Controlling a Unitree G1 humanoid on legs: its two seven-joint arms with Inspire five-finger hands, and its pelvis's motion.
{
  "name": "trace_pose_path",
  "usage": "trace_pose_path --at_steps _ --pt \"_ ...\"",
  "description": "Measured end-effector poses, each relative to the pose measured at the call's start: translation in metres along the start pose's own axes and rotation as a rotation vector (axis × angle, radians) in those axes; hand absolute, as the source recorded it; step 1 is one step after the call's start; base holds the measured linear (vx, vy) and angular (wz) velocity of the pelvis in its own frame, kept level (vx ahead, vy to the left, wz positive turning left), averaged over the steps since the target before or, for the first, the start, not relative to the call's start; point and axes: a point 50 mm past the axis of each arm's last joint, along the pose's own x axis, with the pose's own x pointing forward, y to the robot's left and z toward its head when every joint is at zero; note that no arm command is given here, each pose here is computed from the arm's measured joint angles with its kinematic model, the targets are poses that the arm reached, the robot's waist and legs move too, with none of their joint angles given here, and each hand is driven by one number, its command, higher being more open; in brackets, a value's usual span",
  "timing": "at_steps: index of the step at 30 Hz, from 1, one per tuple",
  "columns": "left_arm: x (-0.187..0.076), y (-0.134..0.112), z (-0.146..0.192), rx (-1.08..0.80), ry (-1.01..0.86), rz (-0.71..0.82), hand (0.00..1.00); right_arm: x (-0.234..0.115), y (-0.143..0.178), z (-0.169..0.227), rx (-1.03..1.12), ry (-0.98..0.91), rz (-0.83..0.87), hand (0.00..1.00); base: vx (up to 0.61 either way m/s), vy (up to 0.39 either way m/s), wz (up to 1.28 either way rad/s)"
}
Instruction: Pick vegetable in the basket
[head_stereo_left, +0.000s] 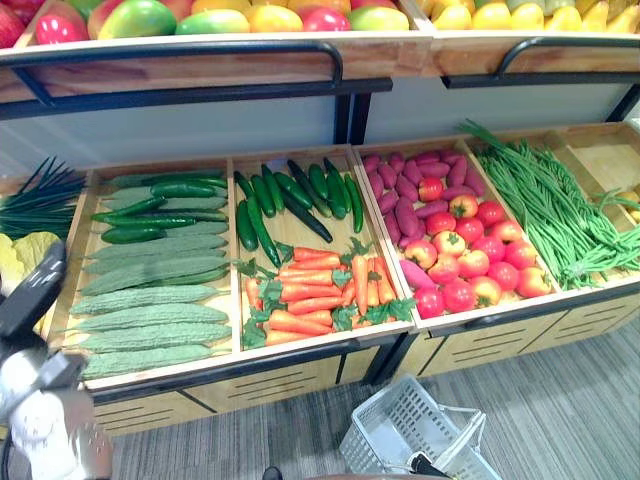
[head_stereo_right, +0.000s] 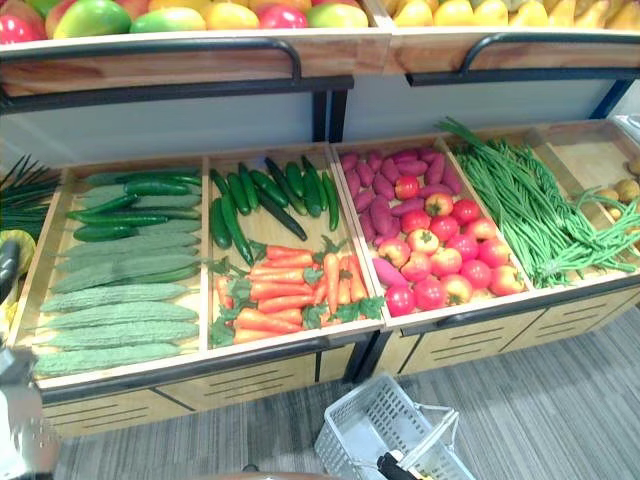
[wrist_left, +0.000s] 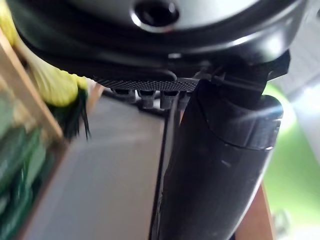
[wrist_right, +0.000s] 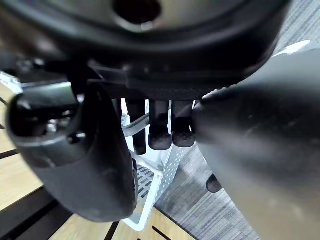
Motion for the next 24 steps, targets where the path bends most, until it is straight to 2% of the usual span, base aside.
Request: trace_pose_path --at_steps 2,3,7,11,19,24 --pt "0.015 -0.032 0.003 0.023 0.032 -0.185 1.0 0.002 0.009 -0.001 -0.003 -0.006 0.034 0.0 -0.04 -0.076 -0.28" --pt "0.017 -0.035 0.002 0.052 0.053 -0.22 1.0 0.003 0.011 -0.001 -0.004 -0.006 0.04 0.0 -0.04 -0.111 -0.33" --pt "0.004 -0.067 -0.026 0.155 0.283 -0.465 1.0 -0.002 -0.005 0.01 -0.053 -0.035 0.002 0.0 0.0 -0.126 -0.35" --pt "0.0 -0.093 -0.028 0.196 0.323 -0.66 1.0 -0.007 -0.015 0.006 -0.058 -0.03 -0.024 0.0 0.0 -0.106 -0.24" --pt "0.002 -0.093 -0.031 0.335 0.343 -0.812 1.0 -0.006 -0.012 0.0 -0.077 -0.009 -0.016 0.0 -0.01 -0.017 -0.05" --pt "-0.003 -0.088 -0.056 0.518 0.471 -0.892 1.0 -0.006 -0.011 0.0 -0.083 -0.008 -0.012 0.0 -0.01 -0.009 -0.02"
